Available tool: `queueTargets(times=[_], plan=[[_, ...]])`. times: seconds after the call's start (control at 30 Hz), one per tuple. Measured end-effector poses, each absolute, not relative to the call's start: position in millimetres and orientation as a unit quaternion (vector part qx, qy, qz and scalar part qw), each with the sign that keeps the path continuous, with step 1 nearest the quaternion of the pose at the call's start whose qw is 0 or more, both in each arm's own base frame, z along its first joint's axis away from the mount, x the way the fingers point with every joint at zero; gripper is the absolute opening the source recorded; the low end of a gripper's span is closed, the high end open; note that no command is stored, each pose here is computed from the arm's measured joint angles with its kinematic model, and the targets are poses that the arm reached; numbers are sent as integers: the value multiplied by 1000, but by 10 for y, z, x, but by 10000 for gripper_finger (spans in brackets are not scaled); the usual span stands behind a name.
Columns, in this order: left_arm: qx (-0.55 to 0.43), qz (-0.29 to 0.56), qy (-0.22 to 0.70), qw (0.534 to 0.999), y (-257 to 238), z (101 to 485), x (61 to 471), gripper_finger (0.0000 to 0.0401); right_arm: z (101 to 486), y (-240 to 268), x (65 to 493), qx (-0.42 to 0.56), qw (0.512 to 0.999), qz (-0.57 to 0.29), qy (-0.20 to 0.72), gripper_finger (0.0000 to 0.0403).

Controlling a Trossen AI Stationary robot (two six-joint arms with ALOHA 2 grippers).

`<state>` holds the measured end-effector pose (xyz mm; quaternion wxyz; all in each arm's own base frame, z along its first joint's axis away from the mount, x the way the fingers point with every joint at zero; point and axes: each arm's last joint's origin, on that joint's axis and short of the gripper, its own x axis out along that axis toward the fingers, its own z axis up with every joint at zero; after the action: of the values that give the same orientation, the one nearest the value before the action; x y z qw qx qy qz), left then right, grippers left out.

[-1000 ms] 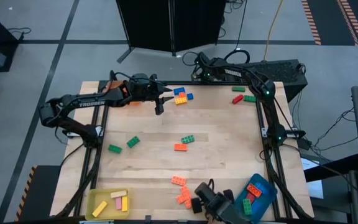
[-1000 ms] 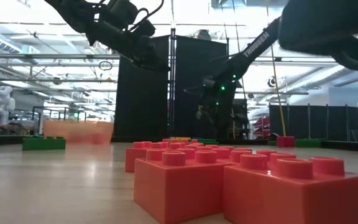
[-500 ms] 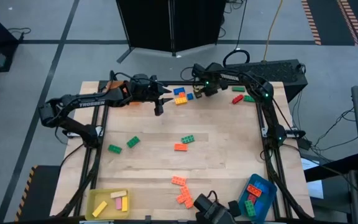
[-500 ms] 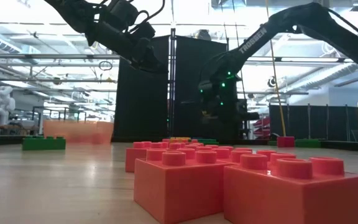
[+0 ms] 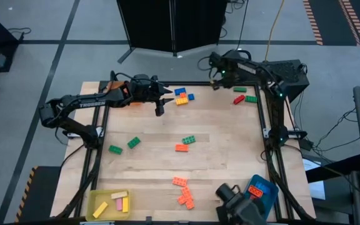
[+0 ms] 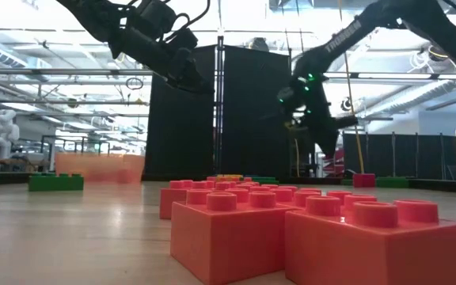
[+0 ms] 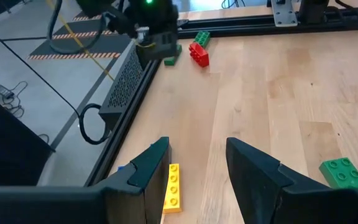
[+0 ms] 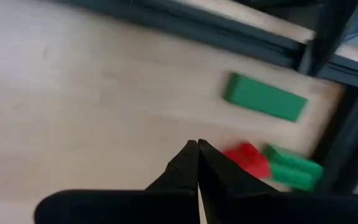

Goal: Sort blocks by size
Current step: Put the green block into the yellow bin

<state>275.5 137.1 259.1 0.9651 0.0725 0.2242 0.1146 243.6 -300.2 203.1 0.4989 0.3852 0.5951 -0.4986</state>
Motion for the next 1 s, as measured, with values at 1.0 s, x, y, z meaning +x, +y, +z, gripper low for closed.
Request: queueTargets(times=[1.0], plan=[[85, 122, 194, 970, 1398, 2651, 2770, 161, 1630, -3532, 1889, 489, 445, -479, 577, 0]])
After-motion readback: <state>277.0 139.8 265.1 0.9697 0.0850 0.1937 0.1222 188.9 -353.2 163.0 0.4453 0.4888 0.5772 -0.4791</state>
